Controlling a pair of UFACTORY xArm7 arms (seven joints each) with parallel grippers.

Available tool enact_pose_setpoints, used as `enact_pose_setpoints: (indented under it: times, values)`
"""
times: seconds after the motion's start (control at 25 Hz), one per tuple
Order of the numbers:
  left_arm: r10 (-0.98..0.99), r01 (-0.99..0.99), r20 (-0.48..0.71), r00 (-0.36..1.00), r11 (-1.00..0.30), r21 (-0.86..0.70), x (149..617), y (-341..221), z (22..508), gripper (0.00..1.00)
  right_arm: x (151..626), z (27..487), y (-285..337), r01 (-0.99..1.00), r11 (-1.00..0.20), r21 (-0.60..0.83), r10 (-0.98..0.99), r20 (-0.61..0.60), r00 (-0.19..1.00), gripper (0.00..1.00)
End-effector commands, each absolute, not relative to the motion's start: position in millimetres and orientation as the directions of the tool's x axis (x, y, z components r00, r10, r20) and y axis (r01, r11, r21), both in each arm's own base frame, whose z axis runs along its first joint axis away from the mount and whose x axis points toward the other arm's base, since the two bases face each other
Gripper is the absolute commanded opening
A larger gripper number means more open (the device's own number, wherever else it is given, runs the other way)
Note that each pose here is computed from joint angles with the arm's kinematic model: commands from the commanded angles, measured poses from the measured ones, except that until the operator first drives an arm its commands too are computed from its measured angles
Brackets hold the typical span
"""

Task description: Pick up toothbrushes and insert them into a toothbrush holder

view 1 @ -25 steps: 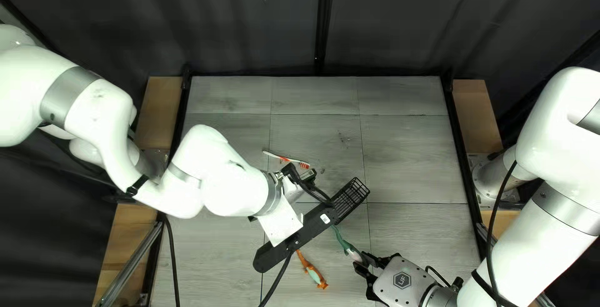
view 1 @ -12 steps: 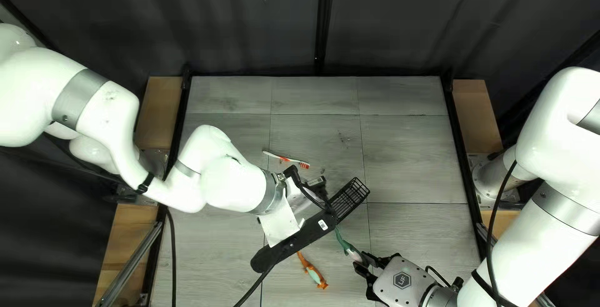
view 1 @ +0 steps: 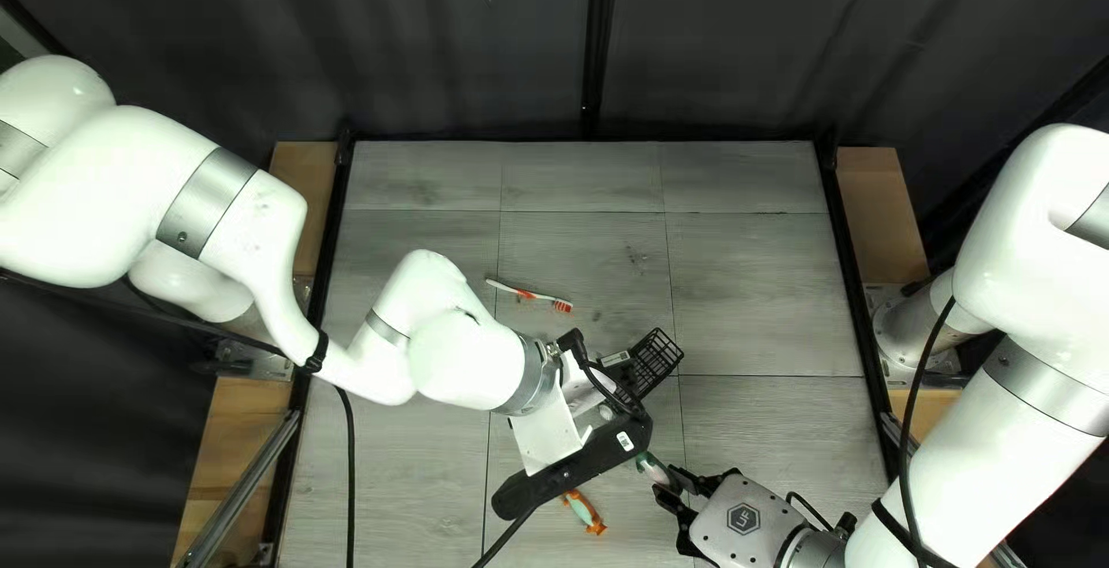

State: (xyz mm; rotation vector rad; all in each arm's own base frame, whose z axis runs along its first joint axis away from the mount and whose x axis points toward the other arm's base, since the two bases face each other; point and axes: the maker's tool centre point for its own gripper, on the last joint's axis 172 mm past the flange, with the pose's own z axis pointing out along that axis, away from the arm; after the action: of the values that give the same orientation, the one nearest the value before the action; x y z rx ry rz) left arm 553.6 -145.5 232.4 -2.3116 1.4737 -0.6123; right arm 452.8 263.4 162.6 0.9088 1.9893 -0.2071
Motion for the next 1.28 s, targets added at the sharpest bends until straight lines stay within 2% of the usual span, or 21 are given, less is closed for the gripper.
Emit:
enact_pose_setpoints:
  times: [0.04,0.16,0.2,0.24,0.28,0.36,0.64,0.68,0.72,1.0,1.28]
  values:
    - [-0.913,-0.761,0.196,0.358,-0.406,-0.505,555,-146,231,0.92,453,163,263,0.67,0.715,0.2,0.518,-0.796,-0.315,0.0]
    - [-0.915,-0.76,0.204,0.348,-0.402,-0.511,560,-150,225,0.9,453,163,263,0.67,0.715,0.2,0.518,-0.796,-0.315,0.0]
    - [-0.915,-0.759,0.205,0.346,-0.402,-0.512,560,-150,224,0.81,453,163,263,0.67,0.715,0.2,0.518,-0.796,-0.315,0.0]
    - [-0.915,-0.758,0.208,0.345,-0.402,-0.514,561,-150,223,0.65,453,163,263,0.67,0.715,0.2,0.518,-0.796,-0.315,0.0]
    - [-0.915,-0.758,0.208,0.344,-0.402,-0.514,561,-150,223,0.18,453,163,263,0.67,0.715,0.2,0.518,-0.796,-0.315,0.0]
    - [-0.916,-0.756,0.209,0.343,-0.401,-0.517,561,-150,224,0.02,453,163,263,0.67,0.715,0.2,0.518,-0.796,-0.315,0.0]
    - [-0.912,-0.753,0.208,0.353,-0.409,-0.516,561,-148,227,0.0,453,163,263,0.67,0.715,0.2,0.518,-0.796,-0.315,0.0]
    - [-0.911,-0.752,0.207,0.355,-0.411,-0.516,559,-148,229,0.0,453,163,263,0.67,0.715,0.2,0.518,-0.796,-0.315,0.16]
    - [-0.911,-0.751,0.207,0.358,-0.412,-0.516,557,-148,231,0.0,453,163,263,0.67,0.715,0.2,0.518,-0.796,-0.315,1.0]
    - [-0.892,-0.757,0.203,0.403,-0.45,-0.475,528,-148,233,0.0,453,163,263,0.67,0.715,0.2,0.518,-0.796,-0.315,1.0]
    - [-0.873,-0.818,0.109,0.475,-0.483,-0.313,480,-128,238,0.0,453,163,263,0.67,0.715,0.2,0.518,-0.796,-0.315,1.0]
